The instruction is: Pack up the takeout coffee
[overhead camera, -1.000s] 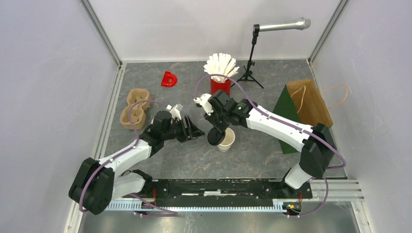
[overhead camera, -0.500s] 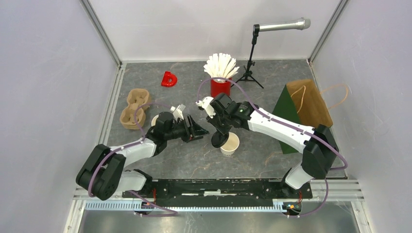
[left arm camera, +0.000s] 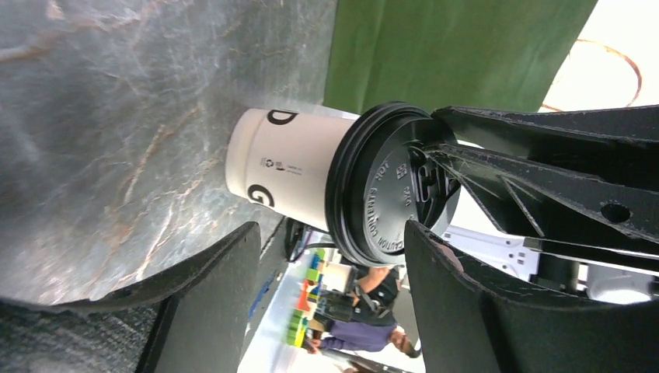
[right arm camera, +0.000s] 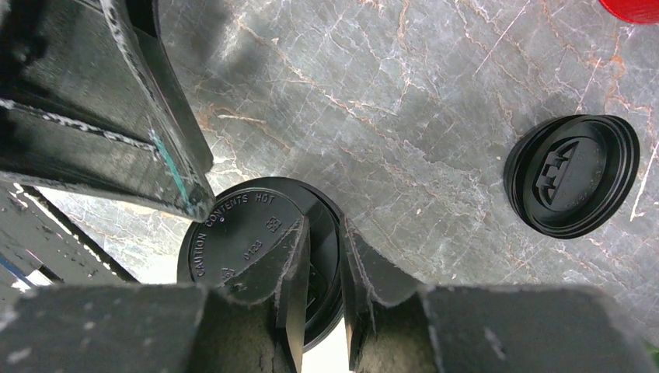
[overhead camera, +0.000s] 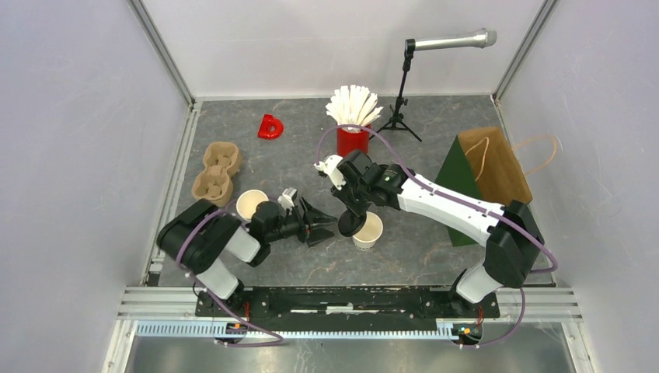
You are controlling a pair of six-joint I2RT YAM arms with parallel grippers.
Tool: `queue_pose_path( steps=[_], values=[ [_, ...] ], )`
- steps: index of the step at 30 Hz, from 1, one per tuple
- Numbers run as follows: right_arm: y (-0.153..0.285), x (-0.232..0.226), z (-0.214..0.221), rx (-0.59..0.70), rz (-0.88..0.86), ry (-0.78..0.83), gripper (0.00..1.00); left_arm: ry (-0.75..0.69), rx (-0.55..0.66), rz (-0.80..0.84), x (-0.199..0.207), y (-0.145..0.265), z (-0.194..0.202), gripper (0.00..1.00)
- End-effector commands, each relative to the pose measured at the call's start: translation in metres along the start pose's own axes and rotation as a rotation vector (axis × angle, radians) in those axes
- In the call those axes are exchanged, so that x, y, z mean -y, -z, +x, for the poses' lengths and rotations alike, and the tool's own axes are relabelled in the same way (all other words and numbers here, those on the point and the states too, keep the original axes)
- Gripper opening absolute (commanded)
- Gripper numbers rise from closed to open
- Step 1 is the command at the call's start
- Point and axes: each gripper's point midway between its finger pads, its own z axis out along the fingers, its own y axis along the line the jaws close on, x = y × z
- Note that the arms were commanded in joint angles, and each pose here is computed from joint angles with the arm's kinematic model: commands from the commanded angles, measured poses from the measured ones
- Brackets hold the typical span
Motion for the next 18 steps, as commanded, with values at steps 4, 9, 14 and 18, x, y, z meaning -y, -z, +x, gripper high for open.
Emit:
queue_pose_path(
  steps=[4, 9, 14, 18],
  values=[
    [0.008, 0.001, -0.008, 0.054, 0.007, -0.011, 0.25, 0.061, -0.040, 0.210, 0.040, -0.018, 0.009, 0.74],
    [0.008, 0.001, -0.008, 0.055, 0.007, -0.012, 0.25, 0.031, -0.016, 0.248, 0.053, -0.019, 0.008, 0.72],
    [0.009, 0.002, -0.008, 0.059, 0.006, -0.011, 0.25, 0.046, -0.025, 0.248, 0.054, -0.022, 0.009, 0.66],
    [0.010, 0.002, -0.009, 0.065, 0.005, -0.015, 0.25, 0.048, -0.023, 0.234, 0.048, -0.023, 0.010, 0.55]
  ],
)
